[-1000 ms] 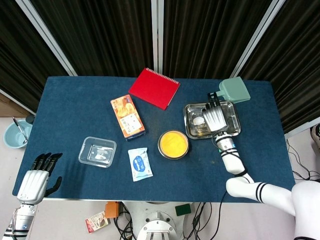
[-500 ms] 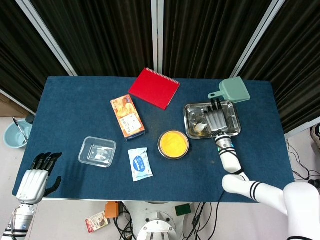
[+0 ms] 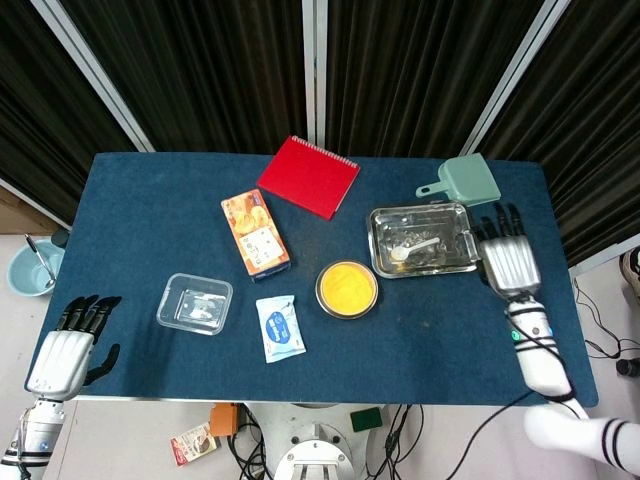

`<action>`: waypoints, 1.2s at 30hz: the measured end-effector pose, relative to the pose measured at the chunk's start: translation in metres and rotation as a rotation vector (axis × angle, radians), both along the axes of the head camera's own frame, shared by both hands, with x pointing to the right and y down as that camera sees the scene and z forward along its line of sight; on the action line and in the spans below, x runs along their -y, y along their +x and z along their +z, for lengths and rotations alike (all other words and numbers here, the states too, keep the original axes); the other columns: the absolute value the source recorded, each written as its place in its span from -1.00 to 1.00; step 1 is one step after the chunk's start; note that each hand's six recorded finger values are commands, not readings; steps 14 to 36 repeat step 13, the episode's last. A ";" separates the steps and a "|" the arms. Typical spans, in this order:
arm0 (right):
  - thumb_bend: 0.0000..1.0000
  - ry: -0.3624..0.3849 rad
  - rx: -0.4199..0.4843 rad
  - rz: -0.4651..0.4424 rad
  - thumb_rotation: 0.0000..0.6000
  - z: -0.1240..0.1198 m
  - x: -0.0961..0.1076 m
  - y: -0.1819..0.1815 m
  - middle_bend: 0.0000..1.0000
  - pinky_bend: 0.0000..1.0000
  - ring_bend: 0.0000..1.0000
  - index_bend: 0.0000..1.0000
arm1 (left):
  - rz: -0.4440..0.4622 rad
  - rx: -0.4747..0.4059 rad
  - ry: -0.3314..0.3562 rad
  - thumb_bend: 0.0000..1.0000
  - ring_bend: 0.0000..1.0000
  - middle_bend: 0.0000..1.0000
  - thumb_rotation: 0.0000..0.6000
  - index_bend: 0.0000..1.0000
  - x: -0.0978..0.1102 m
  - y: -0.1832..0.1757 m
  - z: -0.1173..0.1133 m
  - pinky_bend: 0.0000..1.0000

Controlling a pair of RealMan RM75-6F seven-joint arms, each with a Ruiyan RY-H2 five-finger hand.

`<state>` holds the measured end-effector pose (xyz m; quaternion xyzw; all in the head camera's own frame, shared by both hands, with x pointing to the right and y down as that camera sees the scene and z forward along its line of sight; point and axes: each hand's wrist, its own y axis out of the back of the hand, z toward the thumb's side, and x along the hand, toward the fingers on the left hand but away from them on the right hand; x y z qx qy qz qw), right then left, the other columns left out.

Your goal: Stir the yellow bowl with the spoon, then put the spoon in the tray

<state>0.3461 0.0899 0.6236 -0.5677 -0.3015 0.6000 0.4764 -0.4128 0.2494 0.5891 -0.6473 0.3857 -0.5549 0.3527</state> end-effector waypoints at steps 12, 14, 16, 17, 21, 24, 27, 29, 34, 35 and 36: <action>-0.26 0.020 0.271 0.116 1.00 -0.044 -0.134 0.073 -0.95 -1.00 -1.00 -1.00 | 0.010 0.057 0.084 -0.22 -0.85 -0.73 1.00 -0.79 0.004 0.000 -0.015 -0.82; -0.26 0.018 0.281 0.114 1.00 -0.045 -0.139 0.074 -0.95 -1.00 -1.00 -1.00 | 0.008 0.063 0.085 -0.22 -0.85 -0.73 1.00 -0.79 0.004 -0.001 -0.017 -0.82; -0.26 0.018 0.281 0.114 1.00 -0.045 -0.139 0.074 -0.95 -1.00 -1.00 -1.00 | 0.008 0.063 0.085 -0.22 -0.85 -0.73 1.00 -0.79 0.004 -0.001 -0.017 -0.82; -0.26 0.018 0.281 0.114 1.00 -0.045 -0.139 0.074 -0.95 -1.00 -1.00 -1.00 | 0.008 0.063 0.085 -0.22 -0.85 -0.73 1.00 -0.79 0.004 -0.001 -0.017 -0.82; -0.26 0.018 0.281 0.114 1.00 -0.045 -0.139 0.074 -0.95 -1.00 -1.00 -1.00 | 0.008 0.063 0.085 -0.22 -0.85 -0.73 1.00 -0.79 0.004 -0.001 -0.017 -0.82; -0.26 0.018 0.281 0.114 1.00 -0.045 -0.139 0.074 -0.95 -1.00 -1.00 -1.00 | 0.008 0.063 0.085 -0.22 -0.85 -0.73 1.00 -0.79 0.004 -0.001 -0.017 -0.82; -0.26 0.018 0.281 0.114 1.00 -0.045 -0.139 0.074 -0.95 -1.00 -1.00 -1.00 | 0.008 0.063 0.085 -0.22 -0.85 -0.73 1.00 -0.79 0.004 -0.001 -0.017 -0.82; -0.26 0.018 0.281 0.114 1.00 -0.045 -0.139 0.074 -0.95 -1.00 -1.00 -1.00 | 0.008 0.063 0.085 -0.22 -0.85 -0.73 1.00 -0.79 0.004 -0.001 -0.017 -0.82; -0.26 0.018 0.281 0.114 1.00 -0.045 -0.139 0.074 -0.95 -1.00 -1.00 -1.00 | 0.008 0.063 0.085 -0.22 -0.85 -0.73 1.00 -0.79 0.004 -0.001 -0.017 -0.82; -0.26 0.018 0.281 0.114 1.00 -0.045 -0.139 0.074 -0.95 -1.00 -1.00 -1.00 | 0.008 0.063 0.085 -0.22 -0.85 -0.73 1.00 -0.79 0.004 -0.001 -0.017 -0.82; -0.26 0.018 0.281 0.114 1.00 -0.045 -0.139 0.074 -0.95 -1.00 -1.00 -1.00 | 0.008 0.063 0.085 -0.22 -0.85 -0.73 1.00 -0.79 0.004 -0.001 -0.017 -0.82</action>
